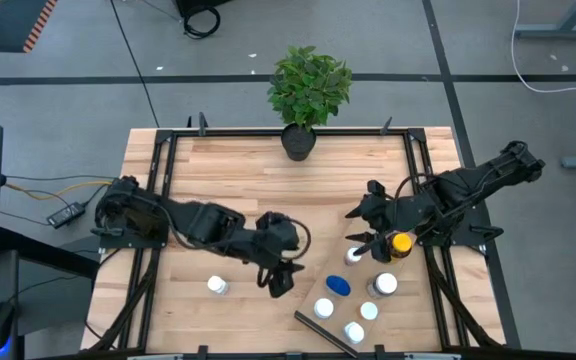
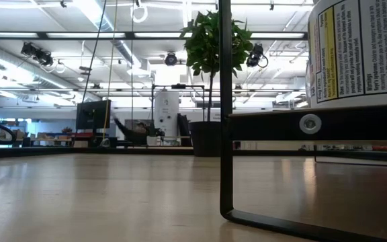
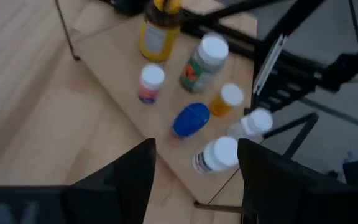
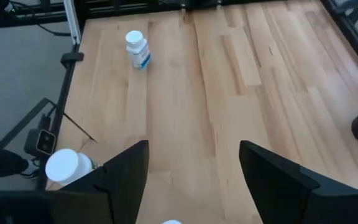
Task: Pick and place medicine bottles onto shelf by color
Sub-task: Put the white medicine bottle on the shelf
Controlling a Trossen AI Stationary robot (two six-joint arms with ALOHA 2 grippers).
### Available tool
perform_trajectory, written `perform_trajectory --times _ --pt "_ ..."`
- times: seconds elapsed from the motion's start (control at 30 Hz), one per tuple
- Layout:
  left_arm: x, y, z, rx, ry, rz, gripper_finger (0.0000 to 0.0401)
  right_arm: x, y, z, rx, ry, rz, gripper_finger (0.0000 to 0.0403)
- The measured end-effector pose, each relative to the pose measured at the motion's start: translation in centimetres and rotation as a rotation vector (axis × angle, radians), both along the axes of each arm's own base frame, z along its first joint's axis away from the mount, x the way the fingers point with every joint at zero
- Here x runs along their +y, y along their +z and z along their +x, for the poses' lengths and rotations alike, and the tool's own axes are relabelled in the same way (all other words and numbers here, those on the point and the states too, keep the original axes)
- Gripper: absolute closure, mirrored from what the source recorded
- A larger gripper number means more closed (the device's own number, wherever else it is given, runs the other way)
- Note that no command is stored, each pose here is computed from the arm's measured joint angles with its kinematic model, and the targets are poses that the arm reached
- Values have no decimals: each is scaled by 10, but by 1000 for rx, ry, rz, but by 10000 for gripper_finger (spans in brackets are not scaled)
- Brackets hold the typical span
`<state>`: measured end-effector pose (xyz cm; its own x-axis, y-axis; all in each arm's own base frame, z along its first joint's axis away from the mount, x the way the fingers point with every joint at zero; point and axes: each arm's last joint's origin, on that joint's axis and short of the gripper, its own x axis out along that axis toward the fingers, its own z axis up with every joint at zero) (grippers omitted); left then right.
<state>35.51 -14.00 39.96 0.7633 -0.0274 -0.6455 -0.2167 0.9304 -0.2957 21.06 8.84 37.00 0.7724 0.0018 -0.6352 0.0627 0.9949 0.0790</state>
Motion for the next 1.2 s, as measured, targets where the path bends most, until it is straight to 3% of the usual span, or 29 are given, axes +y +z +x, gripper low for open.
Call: perform_trajectory --times 0.1,0.3,0.6,0.77,0.93,1.1,1.2 --pt "-6 -22 -1 13 -28 2 178 1 0 -3 15 -28 34 145" --pt "1 -66 -24 -24 -111 -137 192 0 -1 -4 24 -128 120 145" --pt "29 -86 -124 -12 -153 -214 198 -5 0 -2 -11 -299 217 145" --pt "27 -95 -167 -1 -260 -264 201 -12 0 0 -50 -442 280 145" --pt "8 -108 -186 67 -446 -124 197 -18 1 2 -78 -534 329 145" --pt "-6 -123 -191 124 -529 71 173 -18 0 3 -86 -578 376 145" --pt "-9 -138 -194 241 -542 178 153 -18 -1 4 -85 -593 392 145"
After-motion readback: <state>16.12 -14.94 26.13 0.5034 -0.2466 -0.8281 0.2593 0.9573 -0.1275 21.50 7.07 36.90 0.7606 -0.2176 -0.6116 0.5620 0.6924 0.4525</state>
